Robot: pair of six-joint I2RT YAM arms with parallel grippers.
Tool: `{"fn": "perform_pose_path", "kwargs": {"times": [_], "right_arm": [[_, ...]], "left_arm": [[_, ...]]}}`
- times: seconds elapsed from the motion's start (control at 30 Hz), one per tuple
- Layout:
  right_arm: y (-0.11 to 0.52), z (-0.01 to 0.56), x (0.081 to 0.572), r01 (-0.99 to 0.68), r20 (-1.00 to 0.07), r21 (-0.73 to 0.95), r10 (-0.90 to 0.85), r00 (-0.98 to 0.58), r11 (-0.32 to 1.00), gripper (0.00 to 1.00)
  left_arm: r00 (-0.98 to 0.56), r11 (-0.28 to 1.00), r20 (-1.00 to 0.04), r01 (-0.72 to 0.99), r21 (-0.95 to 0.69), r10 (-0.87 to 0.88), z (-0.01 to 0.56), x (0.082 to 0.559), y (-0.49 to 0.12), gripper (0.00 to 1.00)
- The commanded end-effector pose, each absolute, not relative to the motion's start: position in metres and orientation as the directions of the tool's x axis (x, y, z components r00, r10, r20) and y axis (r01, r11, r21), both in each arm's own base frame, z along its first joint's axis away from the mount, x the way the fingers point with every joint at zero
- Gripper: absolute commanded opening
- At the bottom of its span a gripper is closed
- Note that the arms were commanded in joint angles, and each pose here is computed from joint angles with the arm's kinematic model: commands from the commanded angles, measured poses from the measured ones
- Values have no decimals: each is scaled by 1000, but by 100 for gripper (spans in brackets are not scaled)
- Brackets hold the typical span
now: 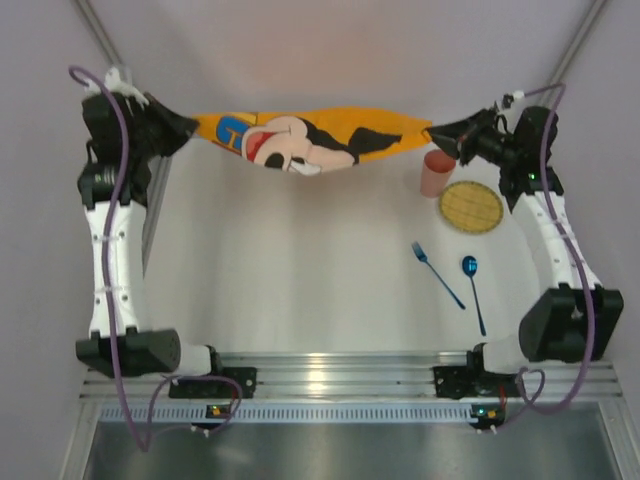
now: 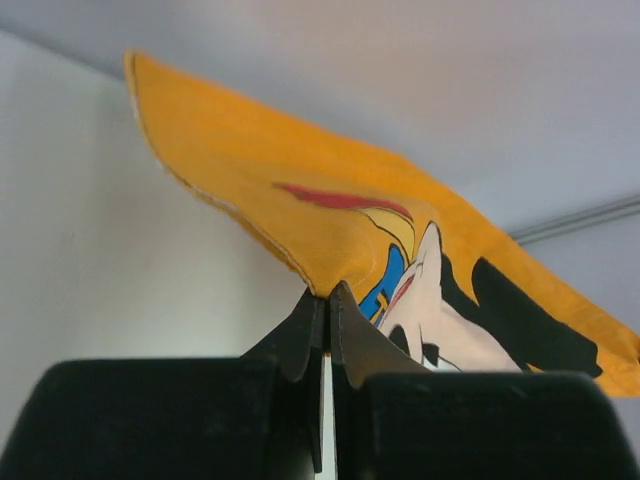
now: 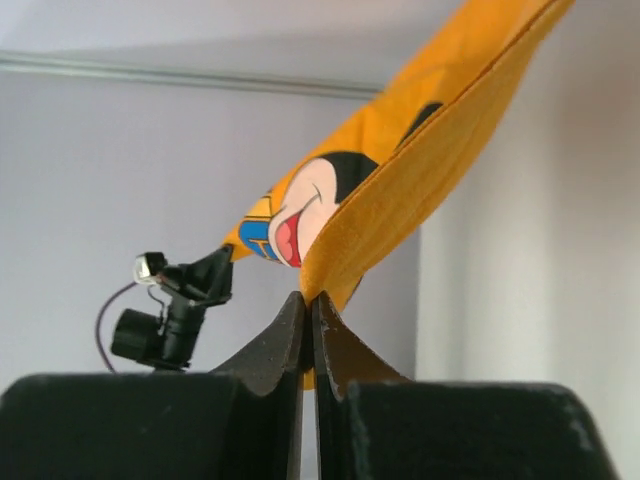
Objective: Set the dinner table for one person
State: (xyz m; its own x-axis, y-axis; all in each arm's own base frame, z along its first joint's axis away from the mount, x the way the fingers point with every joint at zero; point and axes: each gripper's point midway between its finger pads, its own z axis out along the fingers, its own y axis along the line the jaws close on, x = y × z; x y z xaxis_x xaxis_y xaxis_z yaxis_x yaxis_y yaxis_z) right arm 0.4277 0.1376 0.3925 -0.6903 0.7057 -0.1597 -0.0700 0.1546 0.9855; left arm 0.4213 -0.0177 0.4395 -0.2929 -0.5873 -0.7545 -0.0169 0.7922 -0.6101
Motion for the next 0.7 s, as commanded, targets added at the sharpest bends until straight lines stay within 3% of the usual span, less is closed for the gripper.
{"fn": "perform_pose_path", "kwargs": {"times": [0.0, 0.03, 0.07, 0.17, 0.27, 0.4, 0.63, 0.67], "right_arm": [[161, 288, 371, 17, -237, 925, 615, -752, 378, 0], [165, 261, 363, 59, -197, 926, 609, -768, 374, 0], [168, 207, 343, 163, -107, 913, 605, -789, 374, 0], [178, 146, 323, 224, -45, 888, 561, -827, 402, 0], [181, 95, 301, 280, -5, 795, 467, -884, 538, 0], [166, 61, 280, 306, 2, 702, 429, -903, 643, 0], [145, 43, 268, 333, 11, 608, 412, -911, 721, 1], [144, 40, 260, 327, 31, 587, 383, -923, 740, 7]], "left_arm": [[-434, 801, -691, -144, -580, -578, 331, 386, -18, 0], [-435, 799, -687, -151, -582, -582, 320, 367, -21, 0], [-508, 789, -624, -220, -573, -594, 265, 352, -22, 0], [-565, 777, -549, -321, -542, -616, 197, 322, -21, 0], [-643, 768, -436, -436, -469, -630, 137, 295, -18, 0], [-682, 762, -354, -506, -404, -640, 109, 273, -17, 0], [-651, 773, -417, -557, -304, -634, 115, 260, 5, 0], [-652, 777, -426, -561, -286, -628, 115, 260, 9, 0]]}}
